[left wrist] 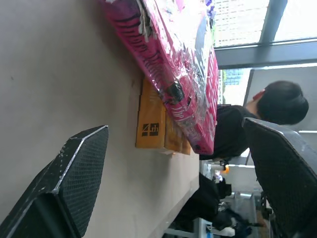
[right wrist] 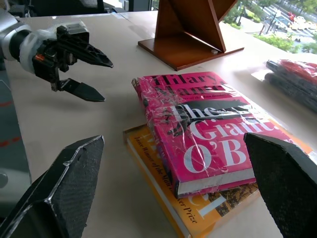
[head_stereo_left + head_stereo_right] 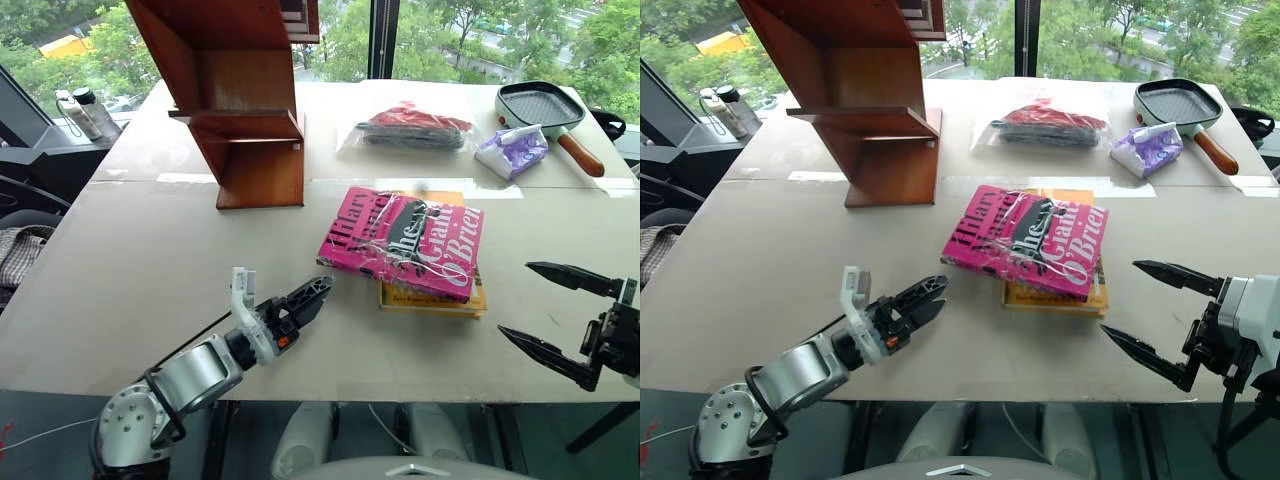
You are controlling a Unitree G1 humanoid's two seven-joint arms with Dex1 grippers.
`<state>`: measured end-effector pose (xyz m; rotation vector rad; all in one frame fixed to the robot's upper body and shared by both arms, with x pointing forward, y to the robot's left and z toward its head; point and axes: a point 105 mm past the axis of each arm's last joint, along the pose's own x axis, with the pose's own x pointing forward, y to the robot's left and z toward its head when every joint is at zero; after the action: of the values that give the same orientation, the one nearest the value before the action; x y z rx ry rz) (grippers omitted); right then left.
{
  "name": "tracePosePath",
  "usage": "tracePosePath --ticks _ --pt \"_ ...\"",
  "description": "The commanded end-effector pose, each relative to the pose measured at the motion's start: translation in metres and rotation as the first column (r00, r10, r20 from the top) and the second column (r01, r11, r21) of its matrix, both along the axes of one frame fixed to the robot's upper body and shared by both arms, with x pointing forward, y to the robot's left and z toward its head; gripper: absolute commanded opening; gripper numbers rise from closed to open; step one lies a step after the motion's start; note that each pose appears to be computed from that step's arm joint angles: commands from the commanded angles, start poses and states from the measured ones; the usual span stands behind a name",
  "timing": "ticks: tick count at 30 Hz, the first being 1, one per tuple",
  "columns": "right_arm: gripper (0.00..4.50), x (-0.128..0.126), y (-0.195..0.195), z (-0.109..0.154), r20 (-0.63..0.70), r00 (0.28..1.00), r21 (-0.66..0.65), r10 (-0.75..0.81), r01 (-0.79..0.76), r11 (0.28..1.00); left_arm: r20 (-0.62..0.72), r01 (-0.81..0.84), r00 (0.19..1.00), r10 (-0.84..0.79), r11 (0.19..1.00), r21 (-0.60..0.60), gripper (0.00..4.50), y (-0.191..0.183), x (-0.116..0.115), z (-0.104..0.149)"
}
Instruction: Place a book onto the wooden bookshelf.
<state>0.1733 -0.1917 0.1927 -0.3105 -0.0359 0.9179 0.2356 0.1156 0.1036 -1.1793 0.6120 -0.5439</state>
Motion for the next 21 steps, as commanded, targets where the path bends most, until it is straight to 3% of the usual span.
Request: tracePosePath --ticks 1,21 --pt "4.5 -0.006 0.002 0.009 0.055 0.998 -0.026 -0.012 0.014 1.0 -0.069 -0.051 0.997 0.046 0.996 -0.076 4.45 -0.007 0.005 -0.004" --pt "4.5 -0.018 0.013 0.016 0.057 0.998 -0.035 -0.014 0.016 0.999 -0.251 -0.091 0.967 0.034 0.972 -0.217 4.45 -0.043 0.025 -0.019"
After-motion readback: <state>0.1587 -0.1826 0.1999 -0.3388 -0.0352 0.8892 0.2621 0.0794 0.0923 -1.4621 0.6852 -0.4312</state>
